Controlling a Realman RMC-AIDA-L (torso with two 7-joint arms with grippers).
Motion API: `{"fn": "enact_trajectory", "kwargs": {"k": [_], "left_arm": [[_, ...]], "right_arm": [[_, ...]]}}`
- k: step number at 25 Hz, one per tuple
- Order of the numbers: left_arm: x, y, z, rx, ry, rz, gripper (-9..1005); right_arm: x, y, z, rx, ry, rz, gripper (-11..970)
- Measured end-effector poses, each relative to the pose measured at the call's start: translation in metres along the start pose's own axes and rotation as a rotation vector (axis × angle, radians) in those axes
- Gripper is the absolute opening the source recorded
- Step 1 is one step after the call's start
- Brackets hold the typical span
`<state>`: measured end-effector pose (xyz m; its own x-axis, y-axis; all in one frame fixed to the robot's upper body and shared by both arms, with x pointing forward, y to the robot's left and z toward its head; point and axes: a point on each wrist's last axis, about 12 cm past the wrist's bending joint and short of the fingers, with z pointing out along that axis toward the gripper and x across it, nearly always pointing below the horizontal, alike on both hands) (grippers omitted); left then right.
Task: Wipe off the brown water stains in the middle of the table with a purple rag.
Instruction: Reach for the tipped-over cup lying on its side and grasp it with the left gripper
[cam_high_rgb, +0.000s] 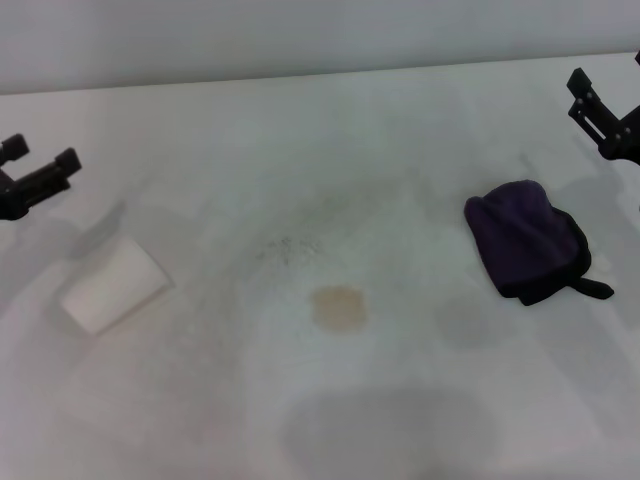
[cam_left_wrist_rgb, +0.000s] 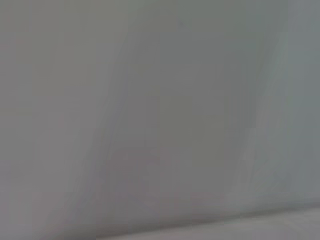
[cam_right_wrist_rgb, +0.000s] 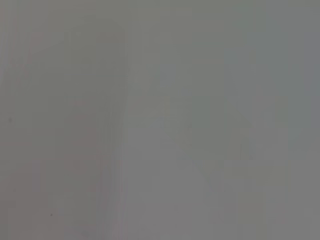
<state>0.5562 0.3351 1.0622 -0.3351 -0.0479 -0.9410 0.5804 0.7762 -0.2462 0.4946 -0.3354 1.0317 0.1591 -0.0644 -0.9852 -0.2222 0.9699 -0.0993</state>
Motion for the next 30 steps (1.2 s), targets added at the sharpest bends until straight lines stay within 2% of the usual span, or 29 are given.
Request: {"fn": "enact_trajectory", "kwargs": {"k": [5, 9, 11, 12, 13, 14, 15, 20, 23, 27, 30], "left_arm": [[-0.018, 0.005, -0.002, 0.03, 0.145, 0.068, 869], [-0.047, 0.004, -0.015, 0.045, 0.263, 0.165, 867], [-0.047, 0.004, -0.015, 0.045, 0.263, 0.165, 866], [-0.069, 0.001, -0.028, 0.069, 0.308, 0.213, 865], [-0.069, 0.001, -0.028, 0.069, 0.308, 0.213, 865], [-0.087, -0.003, -0.039, 0.114, 0.336, 0.215, 864], [-0.091, -0.005, -0.041, 0.14, 0.357, 0.217, 864], [-0.096, -0.016, -0.038, 0.258, 0.504, 0.205, 862], [-0.091, -0.023, -0.032, 0.297, 0.604, 0.204, 860], [-0.08, -0.031, -0.021, 0.289, 0.72, 0.218, 859], [-0.08, -0.031, -0.019, 0.278, 0.721, 0.223, 857]], "right_arm": [[0.0, 0.0, 0.003, -0.001, 0.001, -0.005, 863], [-0.001, -0.001, 0.004, -0.002, -0.001, -0.008, 863], [-0.001, -0.001, 0.004, -0.002, -0.001, -0.008, 863], [-0.001, -0.001, 0.004, -0.002, -0.001, -0.008, 863], [-0.001, -0.001, 0.004, -0.002, -0.001, -0.008, 863], [-0.001, -0.001, 0.004, -0.002, -0.001, -0.007, 863], [-0.001, 0.0, 0.004, -0.001, -0.001, -0.007, 863], [0.0, 0.001, 0.003, -0.002, -0.001, -0.004, 863], [0.0, 0.002, 0.003, -0.002, -0.002, 0.001, 863], [0.0, 0.002, 0.001, -0.002, -0.005, 0.007, 863], [0.0, 0.002, 0.0, -0.001, -0.002, 0.009, 863]]}}
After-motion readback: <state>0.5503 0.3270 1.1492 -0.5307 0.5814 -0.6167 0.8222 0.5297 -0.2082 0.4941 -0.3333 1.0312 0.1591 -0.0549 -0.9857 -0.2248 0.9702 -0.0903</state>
